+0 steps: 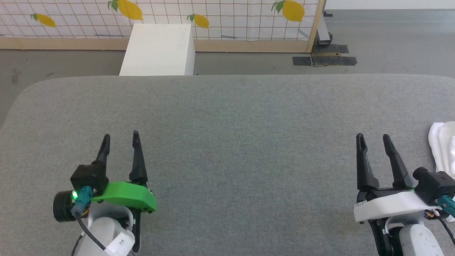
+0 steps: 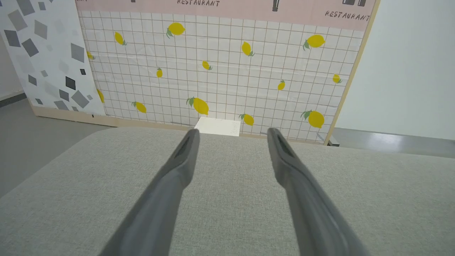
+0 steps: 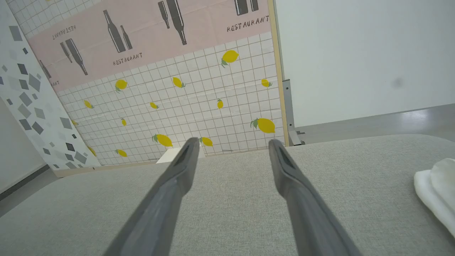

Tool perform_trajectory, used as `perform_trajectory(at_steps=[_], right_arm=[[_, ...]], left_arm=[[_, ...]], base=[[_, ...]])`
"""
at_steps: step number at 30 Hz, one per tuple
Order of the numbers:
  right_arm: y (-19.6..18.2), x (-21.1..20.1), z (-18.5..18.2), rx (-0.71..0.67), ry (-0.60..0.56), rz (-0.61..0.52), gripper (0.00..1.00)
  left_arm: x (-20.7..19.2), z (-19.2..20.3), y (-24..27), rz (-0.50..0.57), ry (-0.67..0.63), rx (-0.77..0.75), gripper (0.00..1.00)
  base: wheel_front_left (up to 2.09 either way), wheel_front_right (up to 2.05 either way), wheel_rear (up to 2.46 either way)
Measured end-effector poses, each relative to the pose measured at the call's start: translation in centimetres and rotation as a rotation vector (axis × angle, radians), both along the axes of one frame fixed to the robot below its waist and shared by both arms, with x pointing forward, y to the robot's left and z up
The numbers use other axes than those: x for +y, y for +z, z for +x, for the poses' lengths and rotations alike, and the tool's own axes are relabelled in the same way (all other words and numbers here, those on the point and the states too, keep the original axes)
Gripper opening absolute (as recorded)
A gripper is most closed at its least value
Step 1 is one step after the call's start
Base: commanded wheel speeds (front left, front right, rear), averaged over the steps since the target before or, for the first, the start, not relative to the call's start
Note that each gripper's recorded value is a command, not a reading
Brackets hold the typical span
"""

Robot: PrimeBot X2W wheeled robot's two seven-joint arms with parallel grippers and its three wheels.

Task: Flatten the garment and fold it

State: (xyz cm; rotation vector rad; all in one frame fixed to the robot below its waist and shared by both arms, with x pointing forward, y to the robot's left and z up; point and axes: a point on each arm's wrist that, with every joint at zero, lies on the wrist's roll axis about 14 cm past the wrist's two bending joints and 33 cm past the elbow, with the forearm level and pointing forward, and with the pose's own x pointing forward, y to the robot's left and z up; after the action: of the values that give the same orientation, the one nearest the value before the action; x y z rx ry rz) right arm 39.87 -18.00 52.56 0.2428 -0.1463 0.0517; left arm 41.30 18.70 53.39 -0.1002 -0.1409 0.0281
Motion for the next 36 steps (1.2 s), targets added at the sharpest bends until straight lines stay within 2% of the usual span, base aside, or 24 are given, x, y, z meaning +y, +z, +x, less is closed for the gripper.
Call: perform_trajectory(at_steps=[11, 12, 36], right_arm=[[-0.5, -0.1, -0.7, 0.016, -0.003, 0.0, 1.0], [-0.5, -0.1, -0.7, 0.017, -0.003, 0.0, 0.0], [-0.2, 0.3, -0.7, 0.027, 0.013, -0.034, 0.0]], left_arm=[[-0.8, -0.9, -2.8, -0.038, -0.015, 0.083, 1.0], [-0.8, -0.9, -2.9, -0.038, -0.016, 0.087, 0.0], [-1.0, -1.0, -2.2, -0.02, -0.023, 0.082, 0.0]], base=[[0.0, 0.0, 0.0], [0.0, 0.0, 0.0], [0.0, 0.0, 0.0]])
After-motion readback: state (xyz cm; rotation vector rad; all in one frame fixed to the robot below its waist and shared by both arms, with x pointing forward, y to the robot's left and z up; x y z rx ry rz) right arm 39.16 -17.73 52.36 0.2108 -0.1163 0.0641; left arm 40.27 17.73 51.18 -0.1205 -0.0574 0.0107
